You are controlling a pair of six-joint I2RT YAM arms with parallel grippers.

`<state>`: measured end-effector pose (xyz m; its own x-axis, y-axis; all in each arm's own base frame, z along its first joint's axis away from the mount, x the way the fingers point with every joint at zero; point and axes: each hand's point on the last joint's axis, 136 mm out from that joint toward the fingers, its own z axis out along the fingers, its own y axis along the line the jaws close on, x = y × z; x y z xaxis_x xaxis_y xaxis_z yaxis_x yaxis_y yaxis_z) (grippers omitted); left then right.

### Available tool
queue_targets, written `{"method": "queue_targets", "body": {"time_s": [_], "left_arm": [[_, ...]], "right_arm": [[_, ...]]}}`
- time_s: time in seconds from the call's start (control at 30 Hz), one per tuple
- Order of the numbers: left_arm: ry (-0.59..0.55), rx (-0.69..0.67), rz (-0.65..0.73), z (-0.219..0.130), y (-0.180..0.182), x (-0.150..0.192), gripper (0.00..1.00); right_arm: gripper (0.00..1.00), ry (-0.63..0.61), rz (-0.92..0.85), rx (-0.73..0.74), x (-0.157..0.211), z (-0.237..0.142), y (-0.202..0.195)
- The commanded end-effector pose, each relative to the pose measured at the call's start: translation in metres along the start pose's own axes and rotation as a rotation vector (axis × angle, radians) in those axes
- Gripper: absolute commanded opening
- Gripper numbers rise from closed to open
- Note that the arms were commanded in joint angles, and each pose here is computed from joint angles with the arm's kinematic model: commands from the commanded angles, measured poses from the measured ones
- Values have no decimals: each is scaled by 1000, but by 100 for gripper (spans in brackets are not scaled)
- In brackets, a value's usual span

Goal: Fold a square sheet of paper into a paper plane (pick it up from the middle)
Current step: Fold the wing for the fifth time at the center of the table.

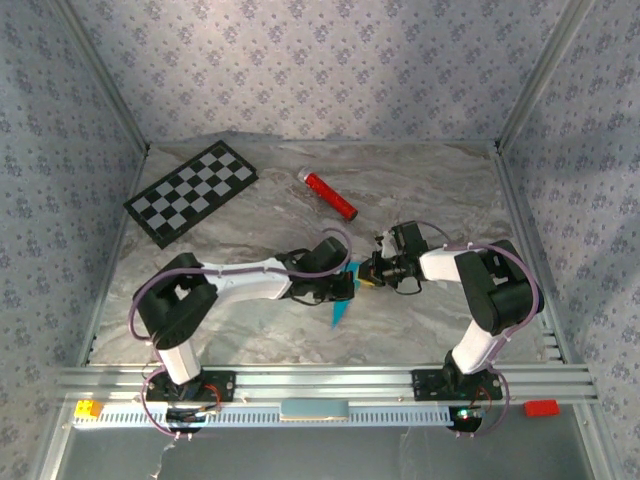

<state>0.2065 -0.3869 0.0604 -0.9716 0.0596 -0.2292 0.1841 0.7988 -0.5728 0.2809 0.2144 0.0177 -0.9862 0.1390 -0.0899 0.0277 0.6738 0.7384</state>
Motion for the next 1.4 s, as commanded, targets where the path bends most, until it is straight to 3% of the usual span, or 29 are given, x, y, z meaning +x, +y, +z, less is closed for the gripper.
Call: {"method": "queue_targets", "body": {"time_s": [0.0, 0.3, 0.7, 1.0, 1.17, 1.37], "left_arm": [[22, 20, 13, 14, -6, -2, 2], [80, -71, -33, 35, 31, 17, 1], [131, -101, -75, 18, 63, 65, 2], [182, -152, -22, -1, 74, 92, 2], [133, -158, 11, -20, 66, 81, 2], [3, -97, 78, -39, 24, 31, 4]], "right_arm": [[0, 39, 47, 114, 18, 7, -32], [0, 47, 49, 120, 21, 9, -36], [0, 52, 58, 135, 23, 12, -41], [0, 49, 57, 133, 21, 11, -40], [0, 48, 57, 130, 21, 10, -38], [0, 40, 47, 120, 19, 7, -32]]}}
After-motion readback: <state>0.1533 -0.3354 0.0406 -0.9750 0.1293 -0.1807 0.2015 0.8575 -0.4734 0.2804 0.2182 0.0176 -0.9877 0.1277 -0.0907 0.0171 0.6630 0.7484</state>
